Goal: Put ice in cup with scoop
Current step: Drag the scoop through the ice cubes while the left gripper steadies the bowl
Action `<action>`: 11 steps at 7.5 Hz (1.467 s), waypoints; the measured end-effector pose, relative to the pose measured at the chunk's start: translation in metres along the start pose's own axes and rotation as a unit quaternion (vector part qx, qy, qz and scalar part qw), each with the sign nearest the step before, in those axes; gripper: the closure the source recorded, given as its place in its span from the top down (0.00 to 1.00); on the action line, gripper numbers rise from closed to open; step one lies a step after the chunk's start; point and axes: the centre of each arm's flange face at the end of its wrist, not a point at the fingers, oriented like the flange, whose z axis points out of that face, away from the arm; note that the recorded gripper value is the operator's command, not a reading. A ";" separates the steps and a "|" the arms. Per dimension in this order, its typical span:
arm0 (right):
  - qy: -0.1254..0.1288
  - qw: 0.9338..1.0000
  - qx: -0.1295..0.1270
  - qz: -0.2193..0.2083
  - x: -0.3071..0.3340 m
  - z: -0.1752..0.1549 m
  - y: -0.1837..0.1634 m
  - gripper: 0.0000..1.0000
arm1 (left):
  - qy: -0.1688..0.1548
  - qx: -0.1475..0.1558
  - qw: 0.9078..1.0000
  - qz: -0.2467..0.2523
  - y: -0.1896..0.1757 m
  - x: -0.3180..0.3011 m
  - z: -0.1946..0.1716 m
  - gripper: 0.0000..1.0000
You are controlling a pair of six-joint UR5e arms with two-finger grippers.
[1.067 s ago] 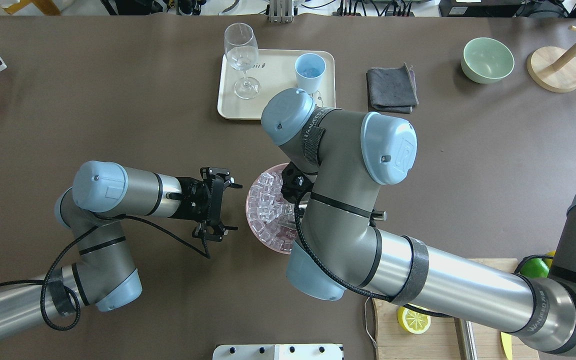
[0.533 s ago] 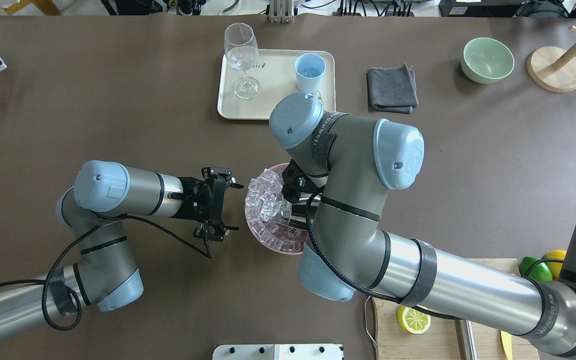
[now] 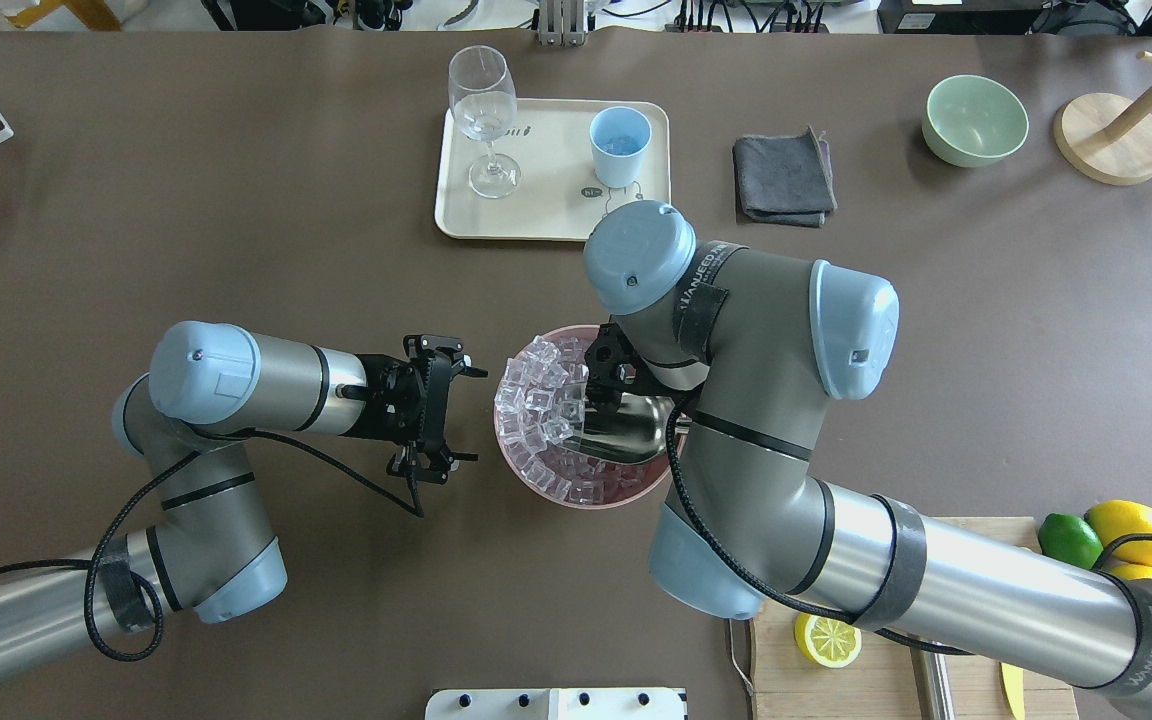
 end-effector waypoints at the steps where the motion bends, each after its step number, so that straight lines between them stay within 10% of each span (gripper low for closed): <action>1: 0.005 1.000 0.015 -0.006 -0.001 0.005 0.007 0.00 | 0.000 0.000 1.000 0.000 0.000 0.000 0.000 0.98; 11: 0.035 0.990 0.124 -0.064 -0.004 0.021 0.026 0.00 | 0.001 -0.004 1.000 -0.002 -0.003 -0.002 0.001 0.98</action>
